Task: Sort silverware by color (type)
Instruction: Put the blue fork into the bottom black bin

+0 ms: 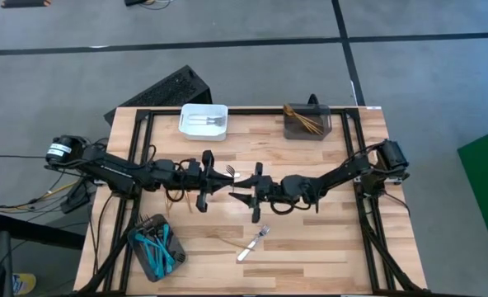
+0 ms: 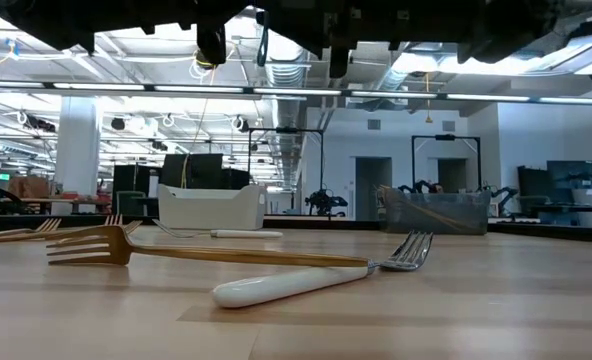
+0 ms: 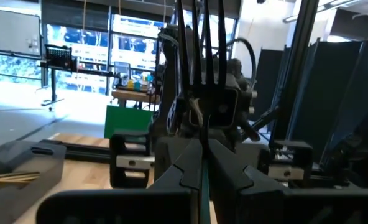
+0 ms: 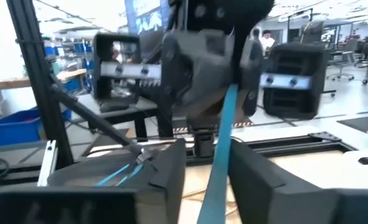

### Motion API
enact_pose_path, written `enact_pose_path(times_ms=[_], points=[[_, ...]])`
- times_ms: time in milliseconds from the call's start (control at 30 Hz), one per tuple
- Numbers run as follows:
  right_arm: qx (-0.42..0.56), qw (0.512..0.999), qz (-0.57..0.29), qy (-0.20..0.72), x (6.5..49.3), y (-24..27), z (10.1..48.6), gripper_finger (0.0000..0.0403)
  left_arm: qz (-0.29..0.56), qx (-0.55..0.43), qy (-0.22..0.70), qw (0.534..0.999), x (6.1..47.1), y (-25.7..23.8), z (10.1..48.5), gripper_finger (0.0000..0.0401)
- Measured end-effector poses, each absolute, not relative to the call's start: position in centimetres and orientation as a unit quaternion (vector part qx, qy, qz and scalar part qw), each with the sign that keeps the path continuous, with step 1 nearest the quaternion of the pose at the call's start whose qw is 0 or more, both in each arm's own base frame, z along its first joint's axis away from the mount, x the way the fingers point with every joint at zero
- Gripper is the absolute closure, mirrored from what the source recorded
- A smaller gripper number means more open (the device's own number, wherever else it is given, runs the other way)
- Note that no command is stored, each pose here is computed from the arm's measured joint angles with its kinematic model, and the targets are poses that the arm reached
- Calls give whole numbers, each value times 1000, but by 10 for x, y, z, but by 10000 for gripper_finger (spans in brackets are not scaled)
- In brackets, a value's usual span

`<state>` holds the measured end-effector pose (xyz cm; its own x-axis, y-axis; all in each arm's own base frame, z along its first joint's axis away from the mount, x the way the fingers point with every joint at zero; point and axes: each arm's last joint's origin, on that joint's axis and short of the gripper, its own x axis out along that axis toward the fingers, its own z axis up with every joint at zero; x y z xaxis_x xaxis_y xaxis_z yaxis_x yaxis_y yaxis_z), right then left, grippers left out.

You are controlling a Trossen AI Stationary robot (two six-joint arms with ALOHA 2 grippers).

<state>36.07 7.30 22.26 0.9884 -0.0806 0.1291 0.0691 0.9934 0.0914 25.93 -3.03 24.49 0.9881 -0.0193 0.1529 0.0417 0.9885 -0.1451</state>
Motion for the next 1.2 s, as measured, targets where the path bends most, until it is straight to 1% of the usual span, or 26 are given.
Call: enact_pose_path(times_ms=[67, 200, 233, 267, 367, 500, 600, 733, 833, 867, 933, 1033, 1200], points=[[44, 995, -48, -71, 361, 69, 224, 285, -15, -75, -67, 995, 260, -31, 244, 401], [56, 994, -55, -70, 362, 64, 224, 364, -14, -81, -41, 996, 260, -32, 238, 401], [59, 994, -57, -65, 362, 63, 223, 378, -15, -80, -36, 996, 260, -33, 238, 401], [62, 995, -58, -61, 363, 62, 222, 384, -22, -79, -29, 996, 260, -34, 236, 401], [76, 995, -53, -41, 363, 63, 217, 377, -62, -78, -1, 995, 259, -39, 231, 395], [75, 996, -44, -6, 363, 69, 209, 378, -86, -109, 57, 989, 257, -48, 223, 370], [82, 996, -43, 14, 362, 73, 205, 382, -83, -122, 107, 983, 252, -54, 216, 349], [61, 997, -30, 26, 360, 81, 205, 372, -80, -107, 223, 966, 241, -61, 194, 336], [40, 999, -8, 32, 357, 95, 204, 369, -45, -119, 240, 962, 238, -64, 192, 335], [40, 999, 0, 33, 356, 98, 204, 370, -44, -123, 252, 959, 237, -66, 190, 335], [36, 999, 8, 31, 354, 104, 204, 375, -67, -130, 288, 946, 233, -73, 183, 335], [20, 999, -3, 28, 354, 103, 205, 376, -112, -152, 324, 927, 225, -88, 180, 335], [22, 999, -10, 27, 354, 102, 206, 370, -183, -188, 437, 861, 198, -121, 168, 335]])
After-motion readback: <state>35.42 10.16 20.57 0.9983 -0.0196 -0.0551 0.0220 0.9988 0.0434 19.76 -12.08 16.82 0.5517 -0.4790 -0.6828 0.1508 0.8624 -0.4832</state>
